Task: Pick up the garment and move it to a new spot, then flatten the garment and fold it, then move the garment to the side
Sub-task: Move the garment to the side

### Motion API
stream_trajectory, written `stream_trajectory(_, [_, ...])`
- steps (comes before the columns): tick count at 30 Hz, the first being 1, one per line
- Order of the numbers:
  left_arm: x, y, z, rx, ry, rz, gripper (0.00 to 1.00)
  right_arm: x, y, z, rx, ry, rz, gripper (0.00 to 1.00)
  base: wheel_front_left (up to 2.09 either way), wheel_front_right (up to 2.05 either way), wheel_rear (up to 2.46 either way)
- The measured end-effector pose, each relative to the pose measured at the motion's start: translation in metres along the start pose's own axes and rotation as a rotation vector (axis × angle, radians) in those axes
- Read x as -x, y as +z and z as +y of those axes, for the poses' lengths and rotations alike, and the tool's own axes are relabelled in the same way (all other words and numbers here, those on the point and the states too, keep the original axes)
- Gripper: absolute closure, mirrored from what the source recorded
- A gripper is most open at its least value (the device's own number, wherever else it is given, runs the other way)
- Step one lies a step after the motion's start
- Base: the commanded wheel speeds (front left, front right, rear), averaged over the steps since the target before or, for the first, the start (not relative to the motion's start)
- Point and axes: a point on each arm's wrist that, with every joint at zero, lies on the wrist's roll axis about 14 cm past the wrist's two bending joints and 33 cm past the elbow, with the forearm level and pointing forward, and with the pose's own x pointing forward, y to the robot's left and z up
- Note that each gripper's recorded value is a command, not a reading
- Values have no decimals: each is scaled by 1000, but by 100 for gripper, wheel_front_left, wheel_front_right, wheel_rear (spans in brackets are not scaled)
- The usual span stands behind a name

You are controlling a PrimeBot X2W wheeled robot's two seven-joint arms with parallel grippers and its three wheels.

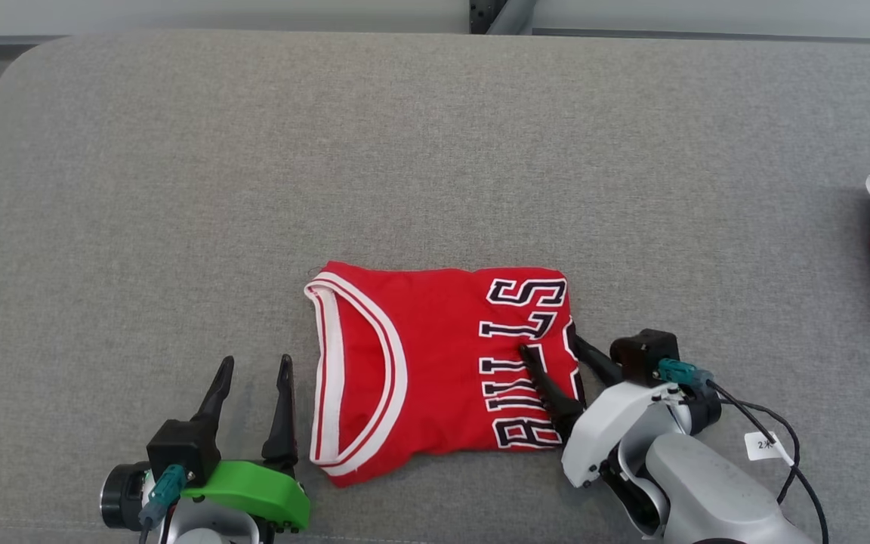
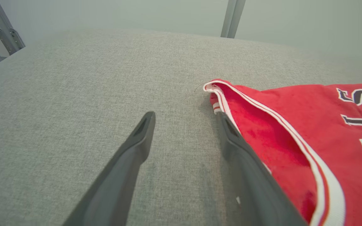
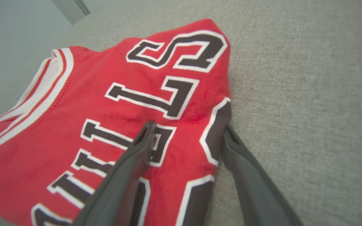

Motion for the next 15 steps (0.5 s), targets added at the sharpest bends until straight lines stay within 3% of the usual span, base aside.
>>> stream_trajectory(1, [1, -1, 2, -1, 9, 3, 0, -3, -1, 0, -4, 5, 7, 33, 0, 0, 0])
stream_trajectory(2, [2, -2, 4, -1, 16, 5, 0, -5, -2, 1, -6, 10, 13, 76, 0, 0, 0])
stream_trajectory(3, [2, -2, 6, -1, 21, 7, 0, -6, -2, 0, -12, 10, 14, 100, 0, 0, 0])
stream_trajectory(15, [0, 4, -5, -10, -25, -12, 0, 22, 28, -45, -38, -140, -89, 100, 0, 0, 0])
